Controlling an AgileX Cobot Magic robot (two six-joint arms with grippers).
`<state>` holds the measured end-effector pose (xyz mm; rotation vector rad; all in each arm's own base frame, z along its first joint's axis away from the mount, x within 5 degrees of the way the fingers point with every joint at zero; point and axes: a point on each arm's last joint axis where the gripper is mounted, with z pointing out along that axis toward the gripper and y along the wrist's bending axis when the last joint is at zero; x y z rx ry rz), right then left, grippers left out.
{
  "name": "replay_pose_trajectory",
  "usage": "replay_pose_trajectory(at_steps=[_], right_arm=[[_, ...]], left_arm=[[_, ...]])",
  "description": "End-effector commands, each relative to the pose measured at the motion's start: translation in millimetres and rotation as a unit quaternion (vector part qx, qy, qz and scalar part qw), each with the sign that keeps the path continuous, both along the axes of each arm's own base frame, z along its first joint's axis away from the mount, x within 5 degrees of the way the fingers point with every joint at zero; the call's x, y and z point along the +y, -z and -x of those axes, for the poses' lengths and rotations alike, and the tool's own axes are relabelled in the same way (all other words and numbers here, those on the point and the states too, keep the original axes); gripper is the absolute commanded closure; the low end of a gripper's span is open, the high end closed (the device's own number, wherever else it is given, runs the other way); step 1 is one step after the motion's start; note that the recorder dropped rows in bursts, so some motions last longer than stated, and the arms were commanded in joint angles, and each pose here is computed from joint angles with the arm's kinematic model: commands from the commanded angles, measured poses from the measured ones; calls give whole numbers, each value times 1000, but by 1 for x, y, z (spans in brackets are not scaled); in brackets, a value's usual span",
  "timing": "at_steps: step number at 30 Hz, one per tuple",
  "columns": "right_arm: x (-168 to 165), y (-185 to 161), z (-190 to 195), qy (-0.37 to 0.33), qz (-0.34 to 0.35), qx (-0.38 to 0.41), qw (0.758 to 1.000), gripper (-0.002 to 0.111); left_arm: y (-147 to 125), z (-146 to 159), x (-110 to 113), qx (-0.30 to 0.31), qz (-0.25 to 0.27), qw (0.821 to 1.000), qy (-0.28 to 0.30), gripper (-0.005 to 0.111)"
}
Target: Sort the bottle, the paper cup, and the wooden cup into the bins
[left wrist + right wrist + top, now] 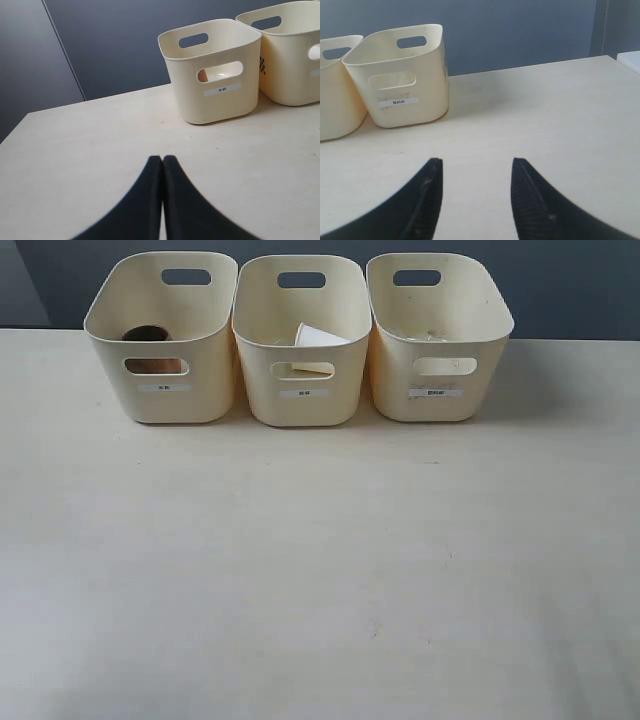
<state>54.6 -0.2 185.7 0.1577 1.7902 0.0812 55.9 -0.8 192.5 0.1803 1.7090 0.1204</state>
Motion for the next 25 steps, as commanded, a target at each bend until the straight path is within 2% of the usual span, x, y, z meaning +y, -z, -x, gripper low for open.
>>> replay_pose_trajectory(at_steps=[1,25], right_arm=[[0,0,0,2,-6,-5,1000,65],[0,0,0,1,-14,-6,1000,65]], left_arm=[[0,0,0,-5,1,1000,2,107],[0,0,0,-4,1,1000,2,107]])
